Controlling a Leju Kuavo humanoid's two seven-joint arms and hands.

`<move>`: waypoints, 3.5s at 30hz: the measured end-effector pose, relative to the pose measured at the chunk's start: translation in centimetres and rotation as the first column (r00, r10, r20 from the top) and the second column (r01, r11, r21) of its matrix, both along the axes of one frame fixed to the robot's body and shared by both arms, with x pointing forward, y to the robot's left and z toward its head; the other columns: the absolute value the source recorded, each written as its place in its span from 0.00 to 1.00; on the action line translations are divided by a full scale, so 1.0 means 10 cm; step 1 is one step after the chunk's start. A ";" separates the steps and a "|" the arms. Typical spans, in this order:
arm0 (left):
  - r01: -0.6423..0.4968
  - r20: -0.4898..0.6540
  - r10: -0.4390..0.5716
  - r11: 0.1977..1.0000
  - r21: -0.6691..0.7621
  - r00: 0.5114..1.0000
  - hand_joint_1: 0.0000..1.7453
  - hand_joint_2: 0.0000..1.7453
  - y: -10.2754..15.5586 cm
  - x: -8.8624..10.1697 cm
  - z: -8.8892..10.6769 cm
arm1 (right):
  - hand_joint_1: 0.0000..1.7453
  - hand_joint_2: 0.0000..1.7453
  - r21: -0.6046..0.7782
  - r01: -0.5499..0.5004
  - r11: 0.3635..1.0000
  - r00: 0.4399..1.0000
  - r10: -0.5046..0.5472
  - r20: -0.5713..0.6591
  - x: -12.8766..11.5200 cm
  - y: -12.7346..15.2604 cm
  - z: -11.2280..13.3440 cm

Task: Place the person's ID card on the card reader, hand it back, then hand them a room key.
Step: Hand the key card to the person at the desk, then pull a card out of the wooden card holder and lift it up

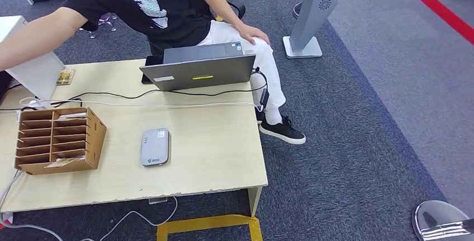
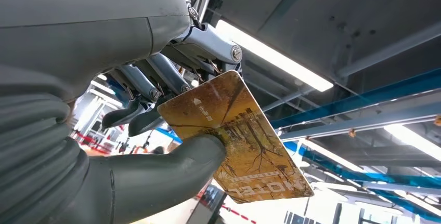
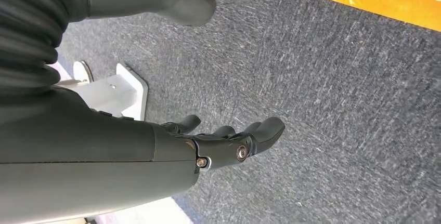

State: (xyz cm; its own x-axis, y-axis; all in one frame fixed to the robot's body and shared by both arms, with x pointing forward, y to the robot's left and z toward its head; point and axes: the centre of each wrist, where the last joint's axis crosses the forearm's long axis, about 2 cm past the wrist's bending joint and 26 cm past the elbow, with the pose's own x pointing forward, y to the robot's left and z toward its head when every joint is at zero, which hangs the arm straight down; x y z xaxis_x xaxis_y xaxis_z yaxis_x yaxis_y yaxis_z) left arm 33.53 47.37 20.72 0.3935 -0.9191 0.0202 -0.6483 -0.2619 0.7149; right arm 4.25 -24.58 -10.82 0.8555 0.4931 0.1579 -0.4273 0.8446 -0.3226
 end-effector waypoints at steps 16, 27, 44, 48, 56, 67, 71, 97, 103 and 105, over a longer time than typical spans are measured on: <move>0.155 0.107 -0.171 0.978 0.141 0.979 1.00 1.00 -0.63 0.40 0.44 | 0.00 1.00 -0.007 -0.040 0.999 0.999 0.040 0.019 0.04 0.01 0.01; 0.248 0.126 -0.264 0.960 0.126 0.956 0.19 1.00 -1.12 0.60 0.54 | 0.00 1.00 -0.003 -0.036 0.999 0.999 0.036 0.028 0.06 0.01 0.01; 0.317 -0.106 -0.359 0.904 -0.286 0.927 0.00 1.00 -1.50 0.64 0.30 | 0.00 1.00 -0.007 -0.014 1.000 1.000 0.014 -0.001 0.05 0.01 0.01; 0.353 -0.195 -0.431 0.874 -0.335 0.881 0.00 1.00 -1.68 0.55 0.17 | 0.00 1.00 -0.008 -0.008 1.000 1.000 0.008 -0.009 0.03 0.01 0.01; 0.415 -0.263 -0.508 0.845 -0.338 0.820 0.00 1.00 -1.91 0.30 0.03 | 0.00 1.00 -0.013 -0.002 1.000 1.000 0.001 -0.023 0.00 0.01 0.00; 0.441 -0.359 -0.583 0.801 -0.406 0.729 0.00 1.00 -1.89 -0.06 -0.14 | 0.00 1.00 -0.023 0.036 0.999 0.998 -0.037 -0.044 -0.06 -0.01 -0.01; 0.420 -0.411 -0.567 0.816 -0.397 0.714 0.00 1.00 -1.85 -0.25 -0.24 | 0.00 1.00 -0.027 0.051 0.998 0.997 -0.052 -0.052 -0.07 0.00 -0.01; 0.214 -0.697 -0.344 0.939 -0.271 0.629 0.00 1.00 -1.09 -1.16 -0.60 | 0.00 1.00 -0.022 0.142 0.990 0.987 -0.143 -0.075 -0.11 0.04 0.00; 0.121 -0.714 -0.288 0.954 -0.276 0.638 0.00 1.00 -0.90 -1.18 -0.58 | 0.00 1.00 -0.024 0.139 0.990 0.987 -0.141 -0.072 -0.11 0.03 0.00; 0.080 -0.724 -0.268 0.956 -0.283 0.635 0.00 1.00 -0.81 -1.18 -0.59 | 0.00 1.00 -0.024 0.139 0.990 0.988 -0.140 -0.071 -0.11 0.03 0.00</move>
State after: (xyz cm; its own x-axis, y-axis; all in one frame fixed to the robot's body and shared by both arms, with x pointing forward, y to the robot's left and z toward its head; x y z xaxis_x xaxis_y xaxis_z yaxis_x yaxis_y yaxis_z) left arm 21.76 39.25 14.83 0.1921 -0.9813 -0.0123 0.1162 0.0103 0.9932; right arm 3.15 -24.32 -10.84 0.9251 0.3702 0.0845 -0.3283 0.8917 -0.3116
